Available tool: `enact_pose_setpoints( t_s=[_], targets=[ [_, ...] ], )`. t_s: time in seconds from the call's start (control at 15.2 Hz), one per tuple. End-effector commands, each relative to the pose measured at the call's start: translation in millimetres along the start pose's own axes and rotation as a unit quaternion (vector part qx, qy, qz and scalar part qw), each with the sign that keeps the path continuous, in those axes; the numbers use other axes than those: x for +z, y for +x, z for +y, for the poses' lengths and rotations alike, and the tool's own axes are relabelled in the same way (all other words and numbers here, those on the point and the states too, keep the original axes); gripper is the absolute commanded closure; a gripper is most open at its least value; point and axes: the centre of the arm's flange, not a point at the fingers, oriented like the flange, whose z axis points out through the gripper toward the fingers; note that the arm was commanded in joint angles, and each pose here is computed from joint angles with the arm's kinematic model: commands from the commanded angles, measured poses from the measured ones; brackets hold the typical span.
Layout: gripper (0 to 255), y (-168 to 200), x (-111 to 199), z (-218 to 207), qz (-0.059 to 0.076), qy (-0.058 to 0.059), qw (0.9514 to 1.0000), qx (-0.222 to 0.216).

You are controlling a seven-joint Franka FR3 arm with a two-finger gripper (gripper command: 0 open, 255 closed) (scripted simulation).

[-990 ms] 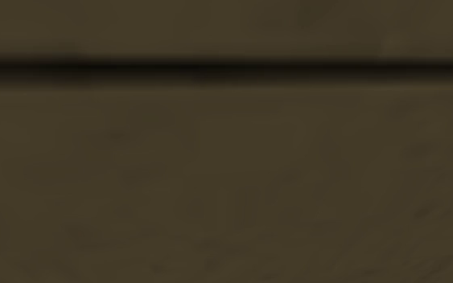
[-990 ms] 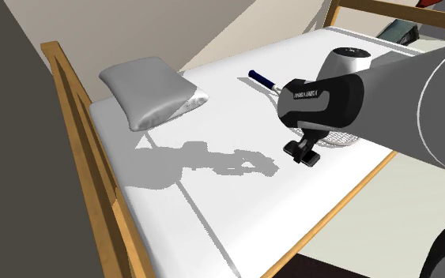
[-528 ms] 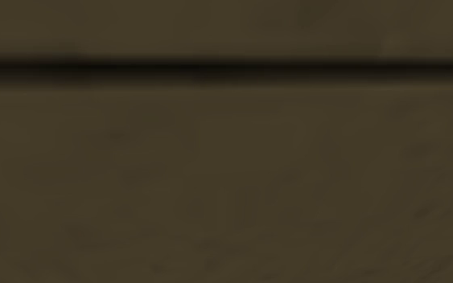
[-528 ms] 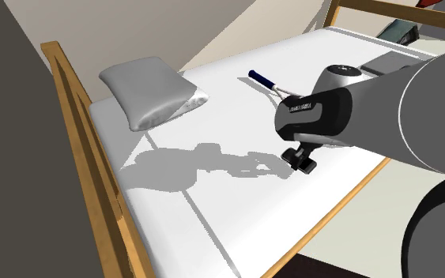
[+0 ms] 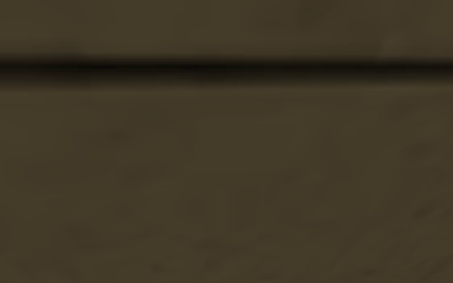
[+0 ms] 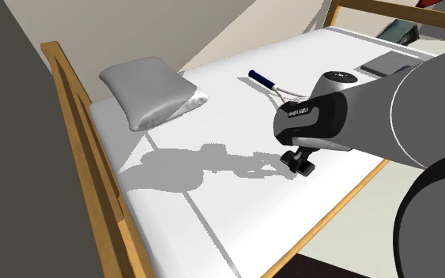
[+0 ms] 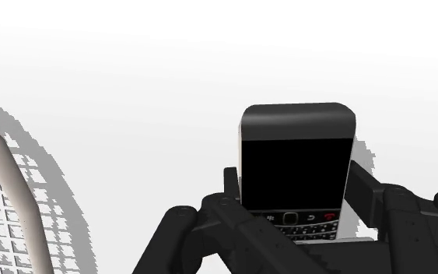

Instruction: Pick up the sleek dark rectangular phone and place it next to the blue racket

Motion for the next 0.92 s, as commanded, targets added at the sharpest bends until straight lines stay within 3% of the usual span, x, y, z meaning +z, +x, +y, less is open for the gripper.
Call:
enact_pose_setpoints(
  t_s=[0.0, 0.07, 0.13, 0.46, 0.73, 0.86],
  targets=[
    [255, 0, 0, 0, 0.000, 0.000, 1.0000, 0.000],
    [255, 0, 0, 0, 0.000, 0.000, 1.0000, 0.000],
    [0, 0, 0, 0, 0.000, 0.000, 1.0000, 0.000],
    [0, 0, 0, 0, 0.000, 0.000, 1.0000, 0.000],
    [0, 0, -50, 0, 0.000, 0.000, 1.0000, 0.000],
    [0, 0, -50, 0, 0.000, 0.000, 1.0000, 0.000]
  ],
)
